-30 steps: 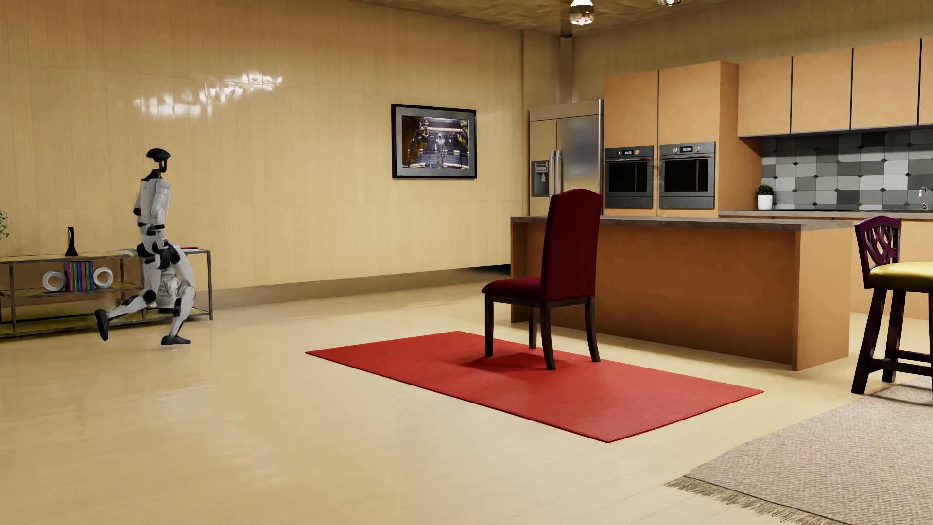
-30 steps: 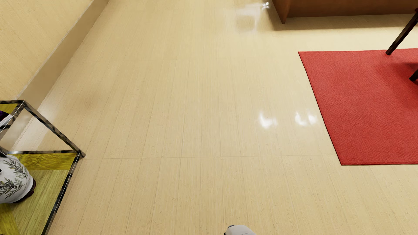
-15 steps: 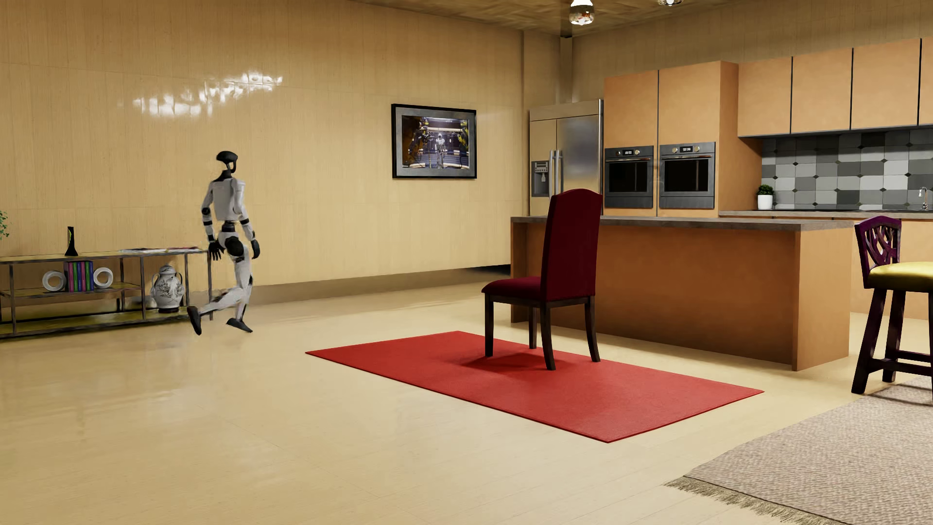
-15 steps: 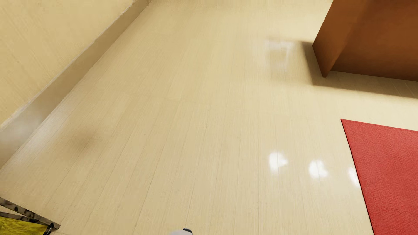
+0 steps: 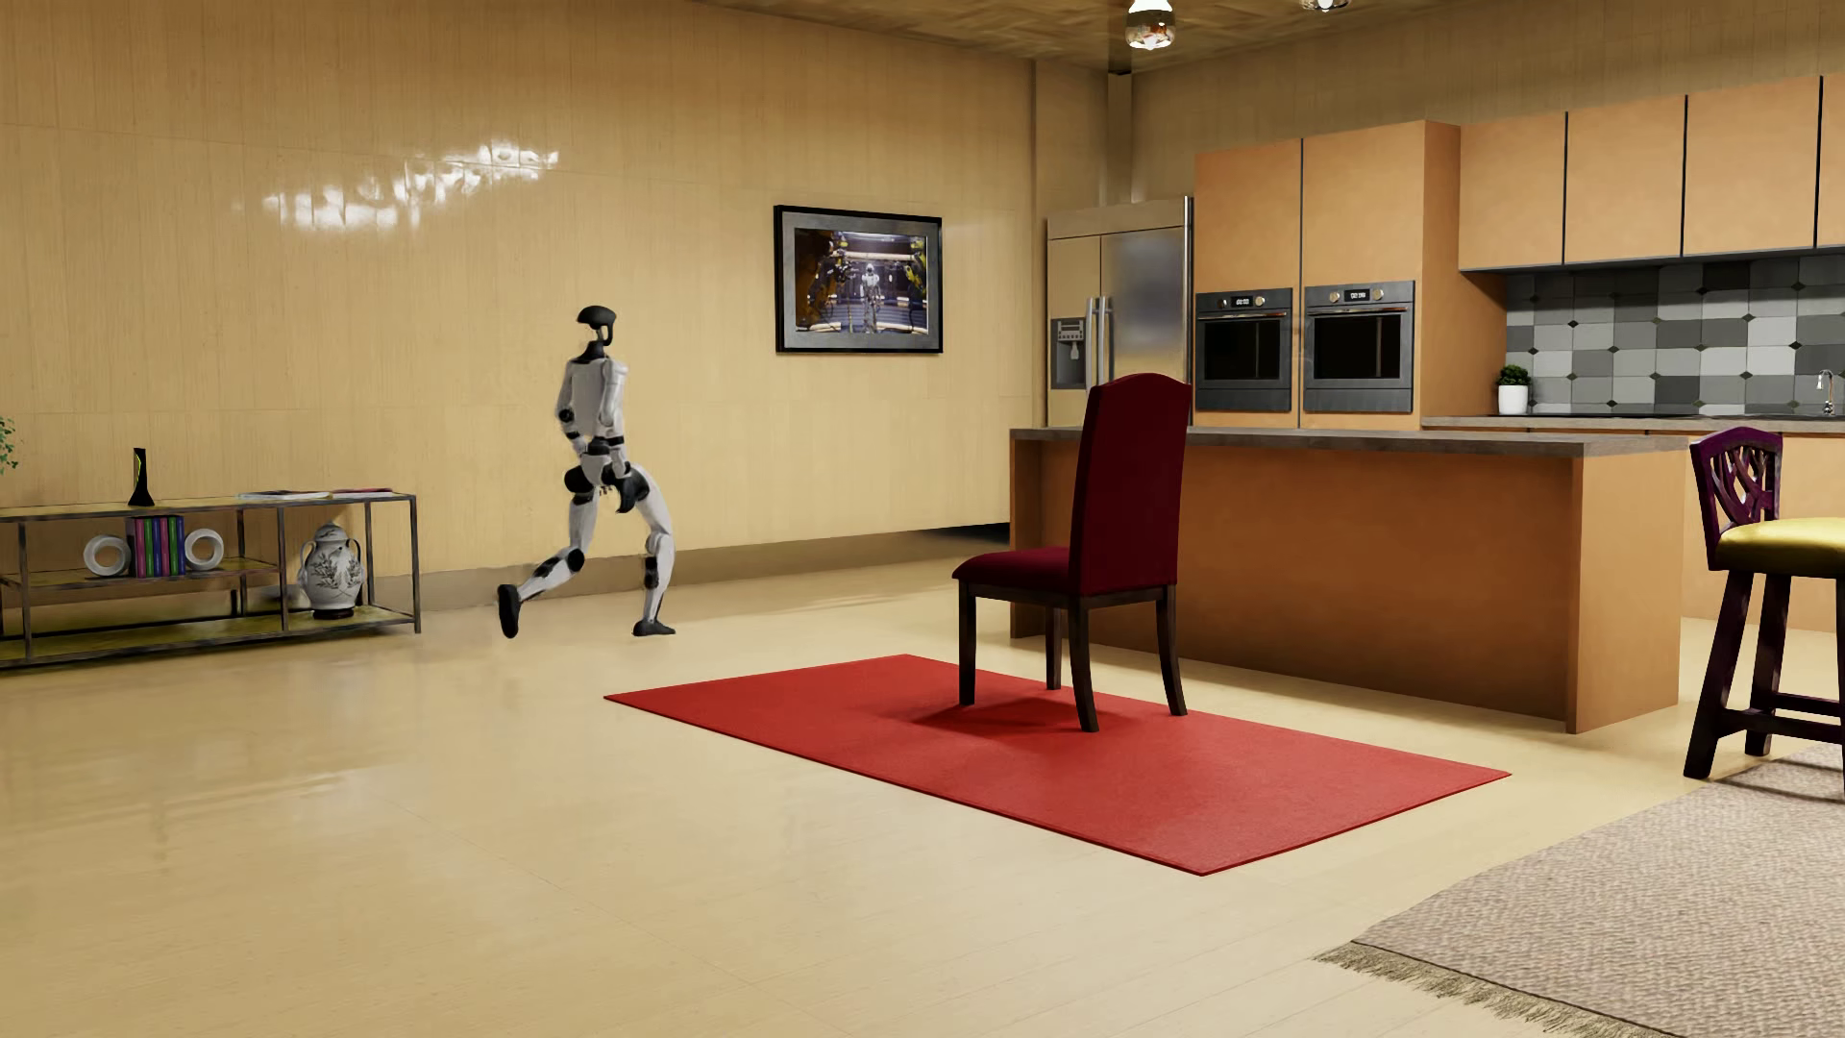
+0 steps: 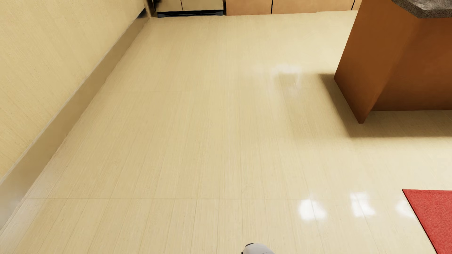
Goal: Go around the counter
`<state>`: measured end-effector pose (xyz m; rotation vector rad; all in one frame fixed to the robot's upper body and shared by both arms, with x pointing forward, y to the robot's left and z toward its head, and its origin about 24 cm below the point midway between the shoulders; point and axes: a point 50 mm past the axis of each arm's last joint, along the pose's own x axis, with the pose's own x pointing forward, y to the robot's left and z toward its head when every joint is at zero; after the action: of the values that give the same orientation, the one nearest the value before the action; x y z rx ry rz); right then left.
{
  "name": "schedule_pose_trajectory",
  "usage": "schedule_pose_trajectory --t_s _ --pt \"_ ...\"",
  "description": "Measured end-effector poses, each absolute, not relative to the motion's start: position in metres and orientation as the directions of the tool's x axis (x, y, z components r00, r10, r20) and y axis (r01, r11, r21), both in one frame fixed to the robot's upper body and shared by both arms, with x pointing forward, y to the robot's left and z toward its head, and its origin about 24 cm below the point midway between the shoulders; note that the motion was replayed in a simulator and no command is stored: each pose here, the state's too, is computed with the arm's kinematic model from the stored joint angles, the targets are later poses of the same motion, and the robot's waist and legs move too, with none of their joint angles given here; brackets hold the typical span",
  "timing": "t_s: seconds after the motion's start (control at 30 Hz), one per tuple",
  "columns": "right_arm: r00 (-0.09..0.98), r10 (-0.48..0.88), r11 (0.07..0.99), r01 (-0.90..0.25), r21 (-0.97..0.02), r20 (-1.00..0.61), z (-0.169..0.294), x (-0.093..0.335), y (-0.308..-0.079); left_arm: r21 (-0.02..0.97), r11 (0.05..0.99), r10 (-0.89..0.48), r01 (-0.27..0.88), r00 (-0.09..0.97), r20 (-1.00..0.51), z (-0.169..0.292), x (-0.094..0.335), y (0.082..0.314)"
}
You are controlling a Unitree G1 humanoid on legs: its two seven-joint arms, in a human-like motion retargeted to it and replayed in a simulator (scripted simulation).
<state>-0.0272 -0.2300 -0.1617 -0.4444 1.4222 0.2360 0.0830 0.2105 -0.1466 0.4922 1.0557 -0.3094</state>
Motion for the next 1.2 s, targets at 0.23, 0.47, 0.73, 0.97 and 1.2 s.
schedule_pose_trajectory --t_s 0.23,0.47,0.73,0.97,1.2 --pt "0.453 -0.030 0.899 -0.378 -0.222 -0.891 -0.144 0.059 -0.218 0.111 0.826 -0.024 0.553 0.231 -0.973 -0.163 0.003 0.201" --pt "0.474 -0.089 0.914 -0.311 -0.261 -0.876 -0.143 0.072 -0.232 0.080 0.814 -0.004 0.576 0.143 -0.990 -0.162 -0.028 0.207" --pt "0.160 -0.122 0.890 -0.420 -0.180 -0.980 -0.153 -0.035 -0.243 0.273 0.838 0.000 0.472 0.501 -0.865 -0.137 0.087 0.222" --pt "-0.035 -0.192 0.889 -0.429 -0.158 -0.981 -0.148 -0.089 -0.259 0.307 0.882 0.043 0.358 0.587 -0.809 -0.127 0.116 0.229" --pt "0.428 -0.002 0.888 -0.414 -0.198 -0.904 -0.147 0.049 -0.211 0.137 0.836 0.065 0.531 0.152 -0.986 -0.160 -0.023 0.228"
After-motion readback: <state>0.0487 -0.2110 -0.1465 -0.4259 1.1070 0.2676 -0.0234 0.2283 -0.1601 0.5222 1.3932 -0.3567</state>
